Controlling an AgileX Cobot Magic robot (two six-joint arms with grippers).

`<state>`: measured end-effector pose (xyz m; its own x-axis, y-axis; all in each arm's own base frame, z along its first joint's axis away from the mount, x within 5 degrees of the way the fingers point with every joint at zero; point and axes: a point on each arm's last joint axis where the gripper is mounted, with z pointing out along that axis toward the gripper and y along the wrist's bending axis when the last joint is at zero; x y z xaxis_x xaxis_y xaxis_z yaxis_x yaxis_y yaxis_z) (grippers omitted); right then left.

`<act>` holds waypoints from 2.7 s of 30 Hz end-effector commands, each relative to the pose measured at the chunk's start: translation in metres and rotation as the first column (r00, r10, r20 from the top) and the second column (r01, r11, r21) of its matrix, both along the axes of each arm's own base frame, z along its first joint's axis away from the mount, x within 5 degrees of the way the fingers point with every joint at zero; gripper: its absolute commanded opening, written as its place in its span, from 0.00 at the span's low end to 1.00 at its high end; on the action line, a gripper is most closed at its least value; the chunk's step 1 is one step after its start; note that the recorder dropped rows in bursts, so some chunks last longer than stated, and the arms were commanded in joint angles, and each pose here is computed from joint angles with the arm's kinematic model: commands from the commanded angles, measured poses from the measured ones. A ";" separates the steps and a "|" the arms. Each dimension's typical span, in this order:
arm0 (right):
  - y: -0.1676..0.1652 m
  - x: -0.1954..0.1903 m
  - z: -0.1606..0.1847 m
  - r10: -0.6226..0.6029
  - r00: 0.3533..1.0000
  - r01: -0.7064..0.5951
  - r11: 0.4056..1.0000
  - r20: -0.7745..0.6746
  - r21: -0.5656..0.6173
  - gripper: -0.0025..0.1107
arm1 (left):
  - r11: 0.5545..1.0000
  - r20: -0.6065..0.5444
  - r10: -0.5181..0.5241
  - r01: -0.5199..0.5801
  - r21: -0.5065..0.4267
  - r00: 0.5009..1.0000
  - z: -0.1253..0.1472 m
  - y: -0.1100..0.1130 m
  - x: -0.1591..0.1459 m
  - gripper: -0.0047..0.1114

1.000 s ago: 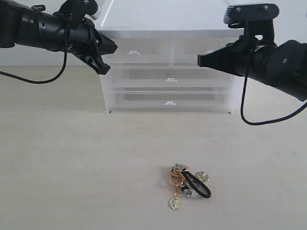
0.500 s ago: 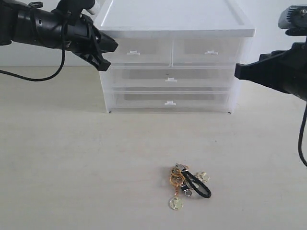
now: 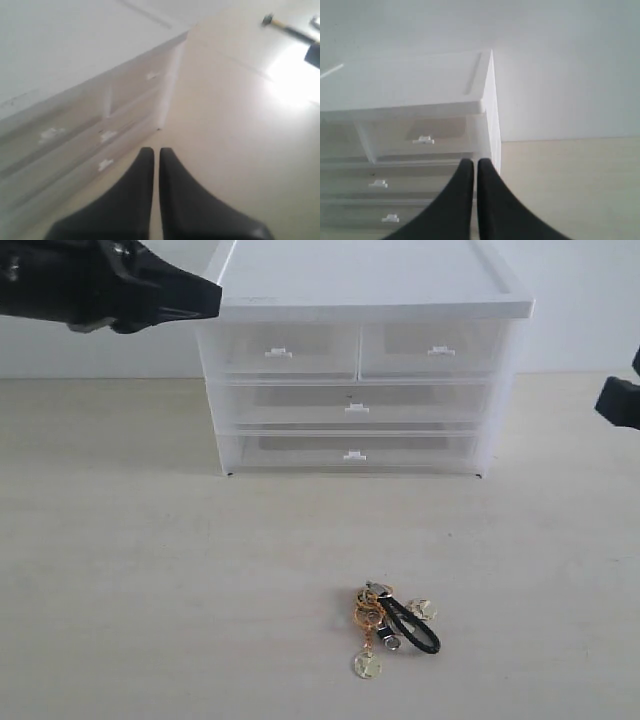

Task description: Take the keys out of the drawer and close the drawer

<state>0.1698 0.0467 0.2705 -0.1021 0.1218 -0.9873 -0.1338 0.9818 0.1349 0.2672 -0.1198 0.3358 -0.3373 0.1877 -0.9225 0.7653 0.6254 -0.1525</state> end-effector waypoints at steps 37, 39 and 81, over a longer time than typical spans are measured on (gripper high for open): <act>-0.001 -0.019 -0.004 0.073 0.995 -0.069 0.995 -0.065 0.066 0.02 | 0.966 0.243 0.124 -0.061 -0.252 0.962 -0.039 0.044 -0.172 0.08; -0.001 -0.019 -0.004 0.072 0.995 -0.068 0.995 -0.064 0.066 0.02 | 0.938 0.213 0.276 -0.215 -0.272 0.937 -0.038 0.056 -0.167 0.08; -0.001 -0.019 -0.004 0.071 0.996 -0.067 0.996 -0.062 0.066 0.02 | 0.689 0.346 0.725 -0.626 -0.366 0.596 -0.116 0.113 -0.212 0.08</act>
